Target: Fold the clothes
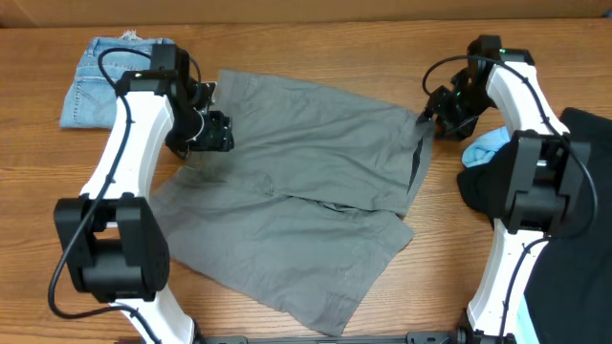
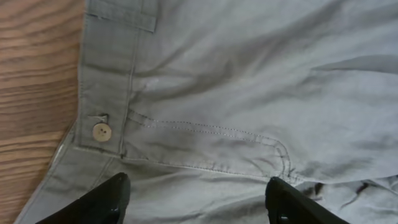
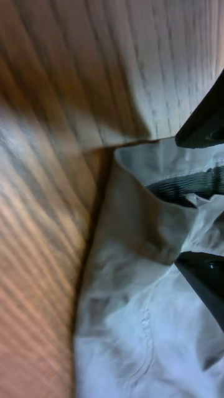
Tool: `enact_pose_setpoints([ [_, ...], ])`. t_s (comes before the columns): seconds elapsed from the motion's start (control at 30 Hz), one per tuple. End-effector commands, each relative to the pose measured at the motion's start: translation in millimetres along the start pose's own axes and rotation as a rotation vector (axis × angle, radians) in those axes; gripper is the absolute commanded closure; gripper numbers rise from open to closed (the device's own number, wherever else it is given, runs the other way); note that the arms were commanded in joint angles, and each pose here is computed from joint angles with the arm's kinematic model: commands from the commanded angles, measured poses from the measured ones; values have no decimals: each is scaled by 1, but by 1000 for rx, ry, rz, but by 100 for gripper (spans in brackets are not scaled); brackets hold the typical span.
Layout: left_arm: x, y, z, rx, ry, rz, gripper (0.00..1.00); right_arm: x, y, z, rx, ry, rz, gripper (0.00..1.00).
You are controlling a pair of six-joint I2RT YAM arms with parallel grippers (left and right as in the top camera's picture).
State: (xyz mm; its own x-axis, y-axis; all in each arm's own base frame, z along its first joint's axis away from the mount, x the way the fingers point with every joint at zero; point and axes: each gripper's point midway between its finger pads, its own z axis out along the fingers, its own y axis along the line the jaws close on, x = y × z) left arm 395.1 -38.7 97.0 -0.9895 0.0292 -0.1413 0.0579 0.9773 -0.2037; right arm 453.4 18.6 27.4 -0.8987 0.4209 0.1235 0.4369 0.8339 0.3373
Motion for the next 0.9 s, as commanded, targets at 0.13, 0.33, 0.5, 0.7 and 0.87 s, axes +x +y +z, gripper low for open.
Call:
enact_pose_setpoints([
  [0.13, 5, 0, 30, 22, 75, 7, 27, 10, 1, 20, -51, 30, -64, 46],
  [0.33, 6, 1, 36, 23, 90, 3, 27, 0, 15, 17, -128, -9, -116, 73],
  [0.5, 7, 1, 36, 22, 91, 4, 27, -32, 26, -7, -168, -127, -157, 96],
  [0.7, 7, 1, 36, 22, 93, 3, 27, -73, 17, -38, -149, -276, -116, 96],
  [0.87, 7, 1, 36, 23, 92, 3, 26, -98, 1, -58, -153, -366, -70, 85],
])
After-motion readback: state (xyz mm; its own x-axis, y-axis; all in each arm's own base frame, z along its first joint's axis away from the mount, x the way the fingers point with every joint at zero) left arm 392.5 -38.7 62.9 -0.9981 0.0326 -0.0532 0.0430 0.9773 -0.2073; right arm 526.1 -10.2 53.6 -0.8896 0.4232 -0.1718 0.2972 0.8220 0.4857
